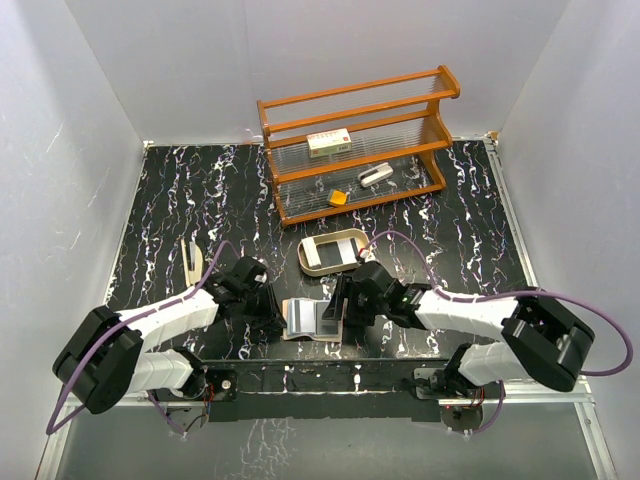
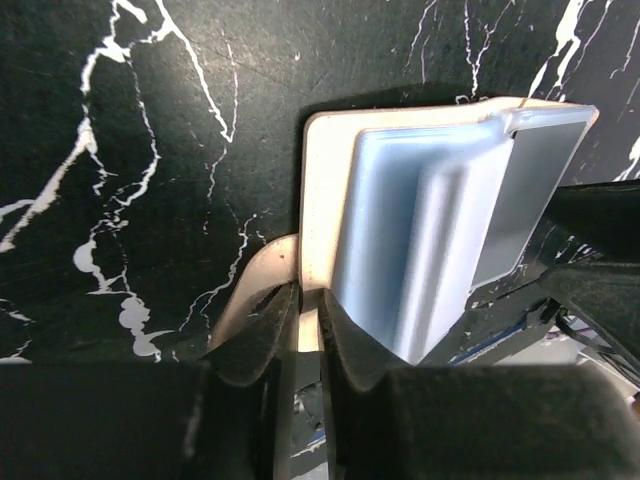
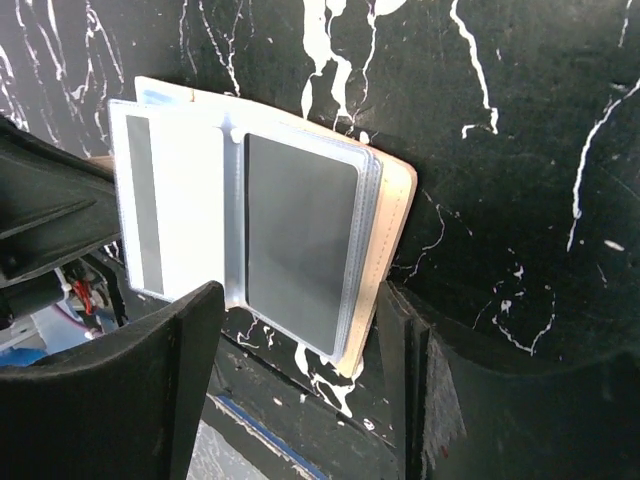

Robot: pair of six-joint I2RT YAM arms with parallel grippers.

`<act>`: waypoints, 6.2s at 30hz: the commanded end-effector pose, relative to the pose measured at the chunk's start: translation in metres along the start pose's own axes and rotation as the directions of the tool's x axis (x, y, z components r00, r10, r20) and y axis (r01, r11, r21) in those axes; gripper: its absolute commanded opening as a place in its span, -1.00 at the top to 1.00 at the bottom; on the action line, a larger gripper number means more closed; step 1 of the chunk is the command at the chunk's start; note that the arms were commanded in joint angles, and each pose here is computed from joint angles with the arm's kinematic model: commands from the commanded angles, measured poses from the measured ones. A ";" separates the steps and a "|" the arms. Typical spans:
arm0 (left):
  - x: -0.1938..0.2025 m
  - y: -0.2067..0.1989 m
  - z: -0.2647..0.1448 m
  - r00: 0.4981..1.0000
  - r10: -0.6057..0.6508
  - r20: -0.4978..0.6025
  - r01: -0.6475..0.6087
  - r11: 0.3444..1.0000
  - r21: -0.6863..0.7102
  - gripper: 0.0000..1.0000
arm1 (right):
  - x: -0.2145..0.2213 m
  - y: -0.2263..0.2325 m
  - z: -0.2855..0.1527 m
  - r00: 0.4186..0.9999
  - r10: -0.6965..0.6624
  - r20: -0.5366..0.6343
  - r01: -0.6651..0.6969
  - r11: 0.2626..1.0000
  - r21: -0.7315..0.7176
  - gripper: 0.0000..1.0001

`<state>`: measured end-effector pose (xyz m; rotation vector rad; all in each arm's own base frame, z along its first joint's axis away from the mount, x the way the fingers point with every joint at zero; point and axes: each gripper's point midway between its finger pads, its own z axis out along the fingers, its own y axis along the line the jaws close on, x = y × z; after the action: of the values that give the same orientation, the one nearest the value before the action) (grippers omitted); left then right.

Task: Put the credit cards into the card holder
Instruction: Close the card holder at the center of the board.

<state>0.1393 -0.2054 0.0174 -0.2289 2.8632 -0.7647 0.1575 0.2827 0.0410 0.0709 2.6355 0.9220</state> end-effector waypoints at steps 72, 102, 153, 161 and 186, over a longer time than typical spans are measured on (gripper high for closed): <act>0.005 -0.038 -0.007 0.999 -0.021 -0.035 0.027 0.983 0.180 0.82 | -0.026 0.064 -0.039 0.996 -0.002 0.087 0.020 0.980 -0.197 0.87; -0.048 0.016 -0.042 0.981 -0.117 0.153 0.130 0.989 -0.076 0.37 | -0.001 0.055 0.028 0.993 -0.091 -0.069 0.082 0.989 -0.123 0.48; -0.020 0.024 -0.011 0.982 -0.180 -0.051 0.177 0.983 -0.046 0.74 | -0.021 0.067 0.015 0.969 -0.246 0.032 0.240 0.963 0.125 0.56; -0.020 0.029 -0.016 0.986 -0.157 -0.061 0.151 0.984 -0.098 0.65 | -0.004 0.051 0.034 0.969 -0.244 -0.034 0.247 0.960 0.135 0.63; 0.000 0.009 -0.004 0.961 -0.235 -0.143 0.248 0.965 0.083 0.90 | 0.014 0.037 0.038 0.969 -0.235 -0.075 0.244 0.957 0.159 0.64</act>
<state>0.1380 -0.1765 0.0116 -0.5359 2.9757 -0.7925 0.1653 0.3353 0.0394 -0.2169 2.6750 0.6161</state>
